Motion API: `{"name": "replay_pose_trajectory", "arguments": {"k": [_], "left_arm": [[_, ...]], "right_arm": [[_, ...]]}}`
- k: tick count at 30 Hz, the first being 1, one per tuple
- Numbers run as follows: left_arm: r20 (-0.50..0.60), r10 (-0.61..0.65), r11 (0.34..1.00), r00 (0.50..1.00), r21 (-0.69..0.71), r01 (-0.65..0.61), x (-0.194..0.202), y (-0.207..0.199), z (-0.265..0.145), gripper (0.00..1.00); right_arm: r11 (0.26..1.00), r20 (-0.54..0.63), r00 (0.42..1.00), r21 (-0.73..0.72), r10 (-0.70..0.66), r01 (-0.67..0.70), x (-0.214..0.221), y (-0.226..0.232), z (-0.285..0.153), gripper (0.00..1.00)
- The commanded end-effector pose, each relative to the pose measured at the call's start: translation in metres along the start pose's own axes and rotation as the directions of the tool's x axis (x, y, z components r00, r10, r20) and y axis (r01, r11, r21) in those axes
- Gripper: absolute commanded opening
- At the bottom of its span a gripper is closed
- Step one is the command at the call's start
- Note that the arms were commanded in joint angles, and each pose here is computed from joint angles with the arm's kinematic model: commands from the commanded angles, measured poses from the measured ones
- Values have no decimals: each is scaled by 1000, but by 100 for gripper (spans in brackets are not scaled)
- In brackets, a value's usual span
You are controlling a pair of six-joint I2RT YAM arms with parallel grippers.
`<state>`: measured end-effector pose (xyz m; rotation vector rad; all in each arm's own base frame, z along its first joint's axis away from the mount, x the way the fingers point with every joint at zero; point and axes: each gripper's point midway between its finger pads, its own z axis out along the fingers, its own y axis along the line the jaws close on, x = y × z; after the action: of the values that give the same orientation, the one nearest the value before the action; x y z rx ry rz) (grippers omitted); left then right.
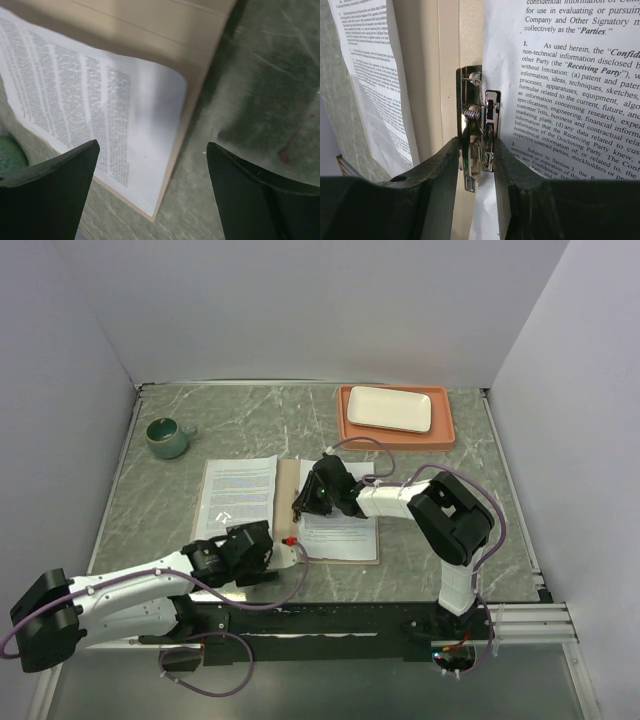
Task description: Put the files into the folder
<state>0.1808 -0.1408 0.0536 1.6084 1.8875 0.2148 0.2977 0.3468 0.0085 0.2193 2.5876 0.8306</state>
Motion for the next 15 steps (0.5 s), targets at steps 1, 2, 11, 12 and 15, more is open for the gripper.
{"name": "replay_pose_trajectory", "arguments": {"k": [1, 2, 11, 12, 15], "left_arm": [[10, -12, 1000, 1000, -28, 13, -6, -9, 4, 96], [23, -12, 999, 1000, -31, 12, -9, -10, 5, 96], [41, 26, 991, 999, -132, -20, -13, -9, 12, 96], [42, 33, 990, 999, -138, -27, -11, -11, 15, 96], [31, 77, 987, 997, -146, -71, -4, -18, 19, 96]], "right_arm": [[896, -265, 960, 442, 90, 38, 94, -142, -15, 0], [896, -262, 961, 443, 91, 35, 93, -142, -15, 0], [898, -262, 960, 439, 100, 26, 94, -142, -15, 0], [898, -263, 960, 438, 100, 26, 95, -143, -15, 0], [897, -264, 959, 441, 104, 23, 96, -144, -15, 0]]}}
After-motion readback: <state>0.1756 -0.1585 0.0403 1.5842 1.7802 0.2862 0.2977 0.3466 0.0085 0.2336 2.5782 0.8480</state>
